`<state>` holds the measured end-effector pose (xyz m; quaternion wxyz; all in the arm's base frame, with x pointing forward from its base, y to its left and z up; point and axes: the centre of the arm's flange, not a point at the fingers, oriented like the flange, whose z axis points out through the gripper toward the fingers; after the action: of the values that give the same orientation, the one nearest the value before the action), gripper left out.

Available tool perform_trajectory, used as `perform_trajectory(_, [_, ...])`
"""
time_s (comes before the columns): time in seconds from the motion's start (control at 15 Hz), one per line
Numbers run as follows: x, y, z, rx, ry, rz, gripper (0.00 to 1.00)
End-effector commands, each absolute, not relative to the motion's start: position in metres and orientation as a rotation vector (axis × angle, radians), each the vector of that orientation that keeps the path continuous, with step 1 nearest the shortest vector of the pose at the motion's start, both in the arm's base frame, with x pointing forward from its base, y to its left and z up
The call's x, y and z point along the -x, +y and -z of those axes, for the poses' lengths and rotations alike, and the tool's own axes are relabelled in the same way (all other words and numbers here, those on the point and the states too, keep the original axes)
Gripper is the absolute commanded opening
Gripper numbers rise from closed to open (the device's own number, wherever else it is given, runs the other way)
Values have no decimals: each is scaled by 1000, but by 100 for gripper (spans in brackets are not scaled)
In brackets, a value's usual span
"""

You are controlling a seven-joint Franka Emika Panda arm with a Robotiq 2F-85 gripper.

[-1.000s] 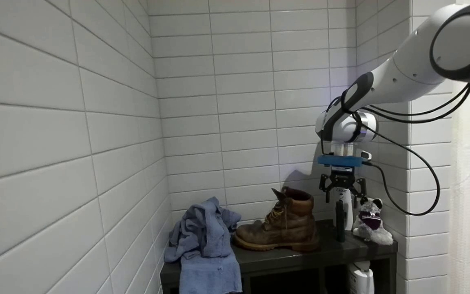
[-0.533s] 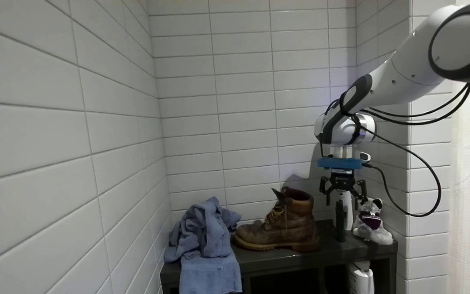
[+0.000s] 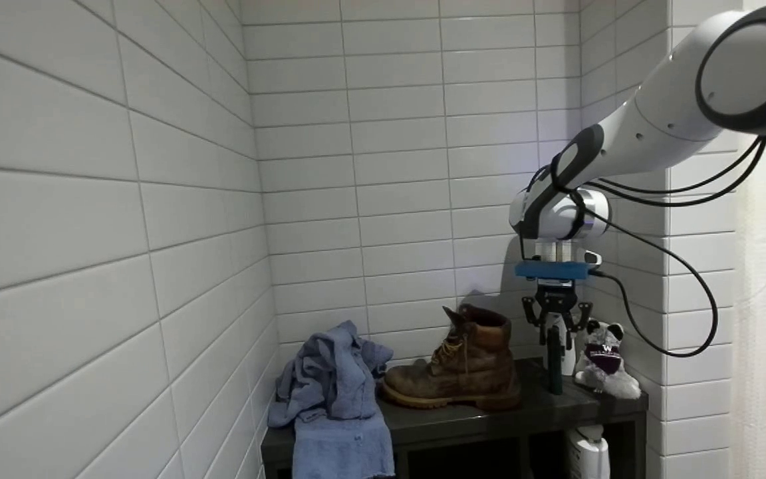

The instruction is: Put the dark green bottle in the brown shoe.

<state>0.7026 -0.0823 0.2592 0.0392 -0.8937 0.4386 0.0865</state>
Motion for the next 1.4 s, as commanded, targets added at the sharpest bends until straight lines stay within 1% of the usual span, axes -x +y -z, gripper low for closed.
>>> perform_trajectory(0.0, [-699, -87, -260, 2755, 1351, -241, 21])
perform_trajectory(0.13, [-699, -90, -260, 2754, 1356, -240, 8])
perform_trajectory(0.53, [-698, -95, -265, 2724, 1398, -210, 8])
perform_trajectory(1.0, [-694, -95, -284, 2721, 1452, -77, 8])
perform_trajectory(1.33, [-676, -88, -290, 2758, 1474, -29, 8])
